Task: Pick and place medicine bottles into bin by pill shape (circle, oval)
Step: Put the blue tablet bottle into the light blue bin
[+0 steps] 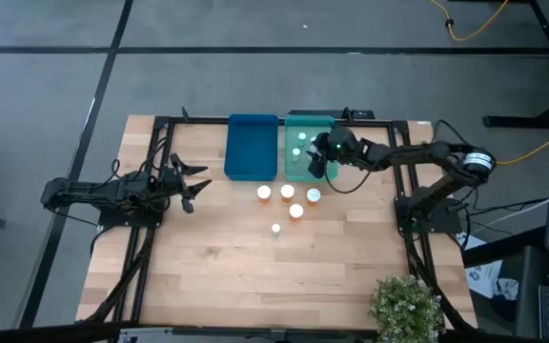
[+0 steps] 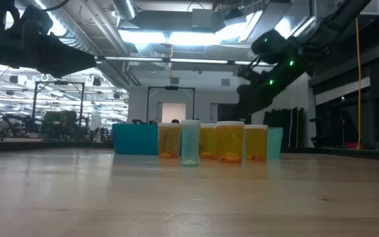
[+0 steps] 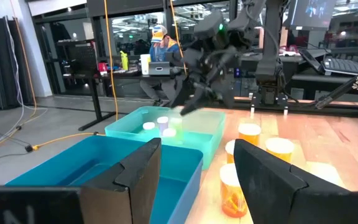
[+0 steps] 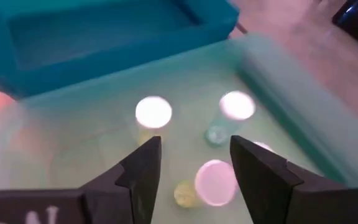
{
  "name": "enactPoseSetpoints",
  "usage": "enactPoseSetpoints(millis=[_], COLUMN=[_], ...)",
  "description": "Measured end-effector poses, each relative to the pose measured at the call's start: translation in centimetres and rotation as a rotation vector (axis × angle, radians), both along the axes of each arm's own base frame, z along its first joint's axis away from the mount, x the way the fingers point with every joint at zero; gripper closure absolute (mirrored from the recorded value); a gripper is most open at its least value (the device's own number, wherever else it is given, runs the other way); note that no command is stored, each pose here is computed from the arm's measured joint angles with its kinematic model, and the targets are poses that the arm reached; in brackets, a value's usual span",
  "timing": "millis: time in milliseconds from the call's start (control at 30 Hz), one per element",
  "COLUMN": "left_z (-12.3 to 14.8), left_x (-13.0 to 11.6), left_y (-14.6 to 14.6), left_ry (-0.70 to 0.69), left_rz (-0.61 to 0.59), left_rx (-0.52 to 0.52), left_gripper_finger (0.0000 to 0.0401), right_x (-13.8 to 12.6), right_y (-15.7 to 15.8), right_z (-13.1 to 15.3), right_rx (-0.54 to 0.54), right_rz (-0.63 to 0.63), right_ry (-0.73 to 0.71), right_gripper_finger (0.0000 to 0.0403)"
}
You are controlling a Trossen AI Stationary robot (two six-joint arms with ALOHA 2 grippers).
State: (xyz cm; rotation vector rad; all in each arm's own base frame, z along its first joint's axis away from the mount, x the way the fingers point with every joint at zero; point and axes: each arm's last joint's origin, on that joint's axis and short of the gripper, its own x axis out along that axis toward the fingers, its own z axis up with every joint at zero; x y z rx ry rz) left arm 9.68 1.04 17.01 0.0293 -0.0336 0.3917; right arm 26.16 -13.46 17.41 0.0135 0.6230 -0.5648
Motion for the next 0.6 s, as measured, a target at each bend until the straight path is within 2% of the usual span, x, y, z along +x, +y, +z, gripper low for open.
enactPoseSetpoints(millis=[200, 300, 367, 467, 600], left_z=[0.0, 0.0, 0.0, 0.0, 0.0], left_x=[0.0, 0.0, 0.0, 0.0, 0.0], left_y=[0.0, 0.0, 0.0, 0.0, 0.0], left_ry=[0.0, 0.0, 0.0, 0.0, 0.0], left_rz=[0.0, 0.0, 0.0, 0.0, 0.0], left_rx=[0.0, 0.0, 0.0, 0.0, 0.0], left_gripper_finger=[0.0206, 0.0206, 0.0206, 0.0206, 0.0206], right_x=[-1.4, -2.2, -2.9, -3.9, -4.8], right_y=[1.0, 1.9, 2.6, 3.9, 6.1], right_z=[3.6, 4.9, 5.5, 6.0, 5.5], right_rx=[-0.013, 0.032, 0.106, 0.279, 0.503], right_rz=[-0.007, 0.004, 0.02, 0.058, 0.19], right_ry=[-0.094, -0.134, -0.158, -0.171, -0.075], right_gripper_finger=[0.0209, 0.0209, 0.0209, 0.0209, 0.0209])
